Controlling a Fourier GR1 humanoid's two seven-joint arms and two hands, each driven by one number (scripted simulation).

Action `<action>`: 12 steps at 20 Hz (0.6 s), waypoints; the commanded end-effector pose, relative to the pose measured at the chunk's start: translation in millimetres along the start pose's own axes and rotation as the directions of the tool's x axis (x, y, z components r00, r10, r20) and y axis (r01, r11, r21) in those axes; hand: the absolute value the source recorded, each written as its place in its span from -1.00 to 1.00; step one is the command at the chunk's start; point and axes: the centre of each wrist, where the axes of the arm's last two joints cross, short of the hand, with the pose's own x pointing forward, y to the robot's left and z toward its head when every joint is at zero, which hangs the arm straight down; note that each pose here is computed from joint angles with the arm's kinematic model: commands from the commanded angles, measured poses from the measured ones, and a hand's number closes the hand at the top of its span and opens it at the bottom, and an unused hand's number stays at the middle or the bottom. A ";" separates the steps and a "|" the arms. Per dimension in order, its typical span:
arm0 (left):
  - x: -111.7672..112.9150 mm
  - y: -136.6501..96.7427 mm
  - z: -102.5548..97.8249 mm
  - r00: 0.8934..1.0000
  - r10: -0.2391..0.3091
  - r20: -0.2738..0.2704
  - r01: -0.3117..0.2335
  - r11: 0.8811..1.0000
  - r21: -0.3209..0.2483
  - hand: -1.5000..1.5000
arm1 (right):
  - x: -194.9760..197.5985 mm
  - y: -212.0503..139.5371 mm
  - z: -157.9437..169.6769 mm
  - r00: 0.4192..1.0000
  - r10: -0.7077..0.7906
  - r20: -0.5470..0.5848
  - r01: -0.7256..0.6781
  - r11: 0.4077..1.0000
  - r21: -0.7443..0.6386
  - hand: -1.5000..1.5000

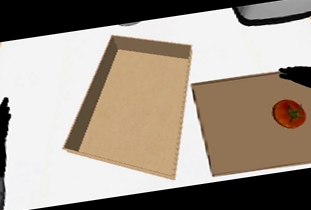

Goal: Pick the tomato from the tray and place it in the cardboard box

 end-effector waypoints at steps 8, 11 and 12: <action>2.5 -1.1 2.1 1.000 0.009 -0.011 -0.009 1.000 -0.007 0.00 | 11.9 14.0 -10.9 1.000 0.008 0.022 -0.008 0.999 0.036 -1.00; 8.4 2.6 2.1 1.000 0.007 -0.016 -0.007 1.000 0.010 0.00 | 18.1 1.8 8.8 0.997 -0.007 0.072 0.004 0.999 0.038 -1.00; -2.1 17.5 -7.7 1.000 0.010 -0.002 -0.010 1.000 -0.005 0.00 | 10.5 -3.4 -10.5 0.997 -0.033 0.065 0.031 0.999 0.036 -1.00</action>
